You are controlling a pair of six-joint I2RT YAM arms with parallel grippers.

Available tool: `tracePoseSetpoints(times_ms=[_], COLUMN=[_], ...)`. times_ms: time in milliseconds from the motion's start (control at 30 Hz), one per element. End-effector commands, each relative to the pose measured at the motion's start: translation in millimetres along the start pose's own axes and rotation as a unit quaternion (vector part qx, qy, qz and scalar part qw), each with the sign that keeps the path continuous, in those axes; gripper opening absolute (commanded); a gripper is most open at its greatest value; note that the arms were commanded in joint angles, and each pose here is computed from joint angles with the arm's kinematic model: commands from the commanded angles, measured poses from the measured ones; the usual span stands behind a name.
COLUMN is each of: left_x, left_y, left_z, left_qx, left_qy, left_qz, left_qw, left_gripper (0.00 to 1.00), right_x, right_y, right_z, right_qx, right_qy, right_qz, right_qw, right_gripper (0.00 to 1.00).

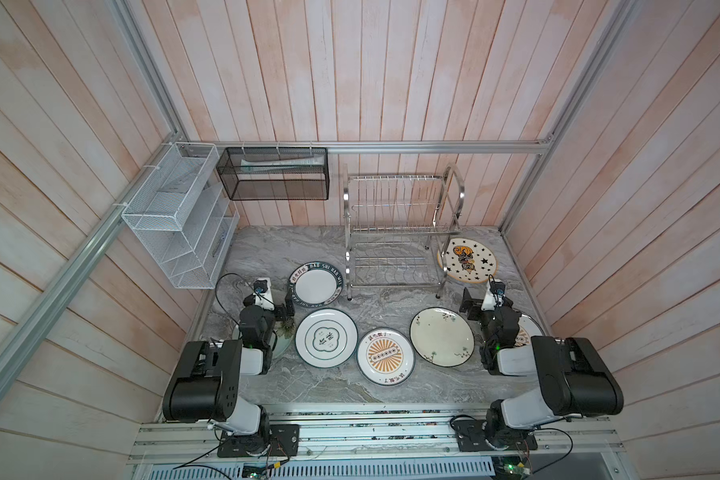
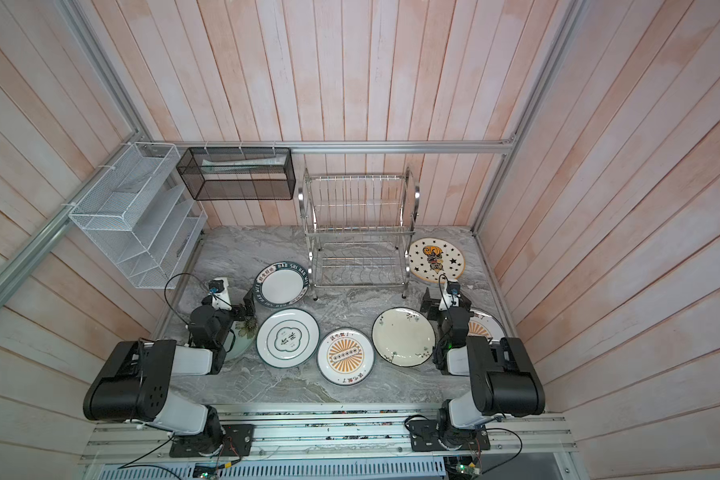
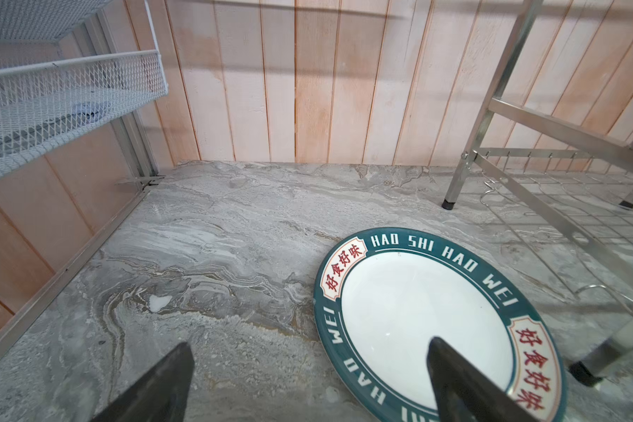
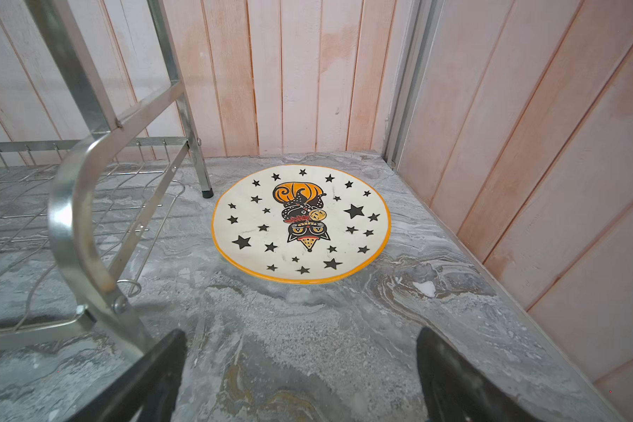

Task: Load plates into a dish rack
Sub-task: Pick up the plate from the top-right of the table.

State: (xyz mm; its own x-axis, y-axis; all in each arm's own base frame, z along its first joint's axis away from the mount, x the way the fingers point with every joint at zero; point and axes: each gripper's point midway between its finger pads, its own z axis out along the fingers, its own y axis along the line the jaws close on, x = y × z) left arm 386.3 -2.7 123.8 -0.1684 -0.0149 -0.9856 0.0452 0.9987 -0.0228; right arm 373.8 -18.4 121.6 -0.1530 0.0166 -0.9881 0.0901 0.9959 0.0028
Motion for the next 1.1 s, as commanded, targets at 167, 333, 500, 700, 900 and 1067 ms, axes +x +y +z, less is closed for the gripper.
tracePoseSetpoints(times_ms=[167,333,500,700,900,1067], left_x=[-4.4,-3.7,-3.4,-3.3,-3.2,-4.2], left_y=[3.2,3.3,3.6,3.4,3.2,3.5], left_z=[3.2,3.4,3.4,3.4,3.4,3.7], left_qx=[-0.006,-0.006,-0.006,-0.006,-0.006,-0.006], left_qy=[-0.008,-0.007,-0.006,-0.006,-0.006,-0.007], left_qz=[0.002,0.003,0.002,0.003,0.002,0.002], left_qw=[1.0,1.0,1.0,1.0,1.0,1.0], left_gripper=[1.0,1.0,1.0,1.0,1.0,1.0], right_x=[-3.6,-3.0,-3.2,-3.2,-3.3,-6.2], right_y=[1.0,1.1,1.4,1.4,0.9,-0.6], right_z=[3.6,3.4,3.6,3.6,3.6,3.1], right_qx=[-0.001,-0.001,-0.001,-0.001,0.0,0.005], right_qy=[-0.004,-0.003,-0.003,-0.003,-0.004,-0.009], right_qz=[-0.001,-0.001,-0.001,-0.002,-0.001,0.005], right_qw=[1.0,1.0,1.0,1.0,1.0,1.0], right_gripper=[0.98,0.98,0.98,0.98,0.98,0.98])
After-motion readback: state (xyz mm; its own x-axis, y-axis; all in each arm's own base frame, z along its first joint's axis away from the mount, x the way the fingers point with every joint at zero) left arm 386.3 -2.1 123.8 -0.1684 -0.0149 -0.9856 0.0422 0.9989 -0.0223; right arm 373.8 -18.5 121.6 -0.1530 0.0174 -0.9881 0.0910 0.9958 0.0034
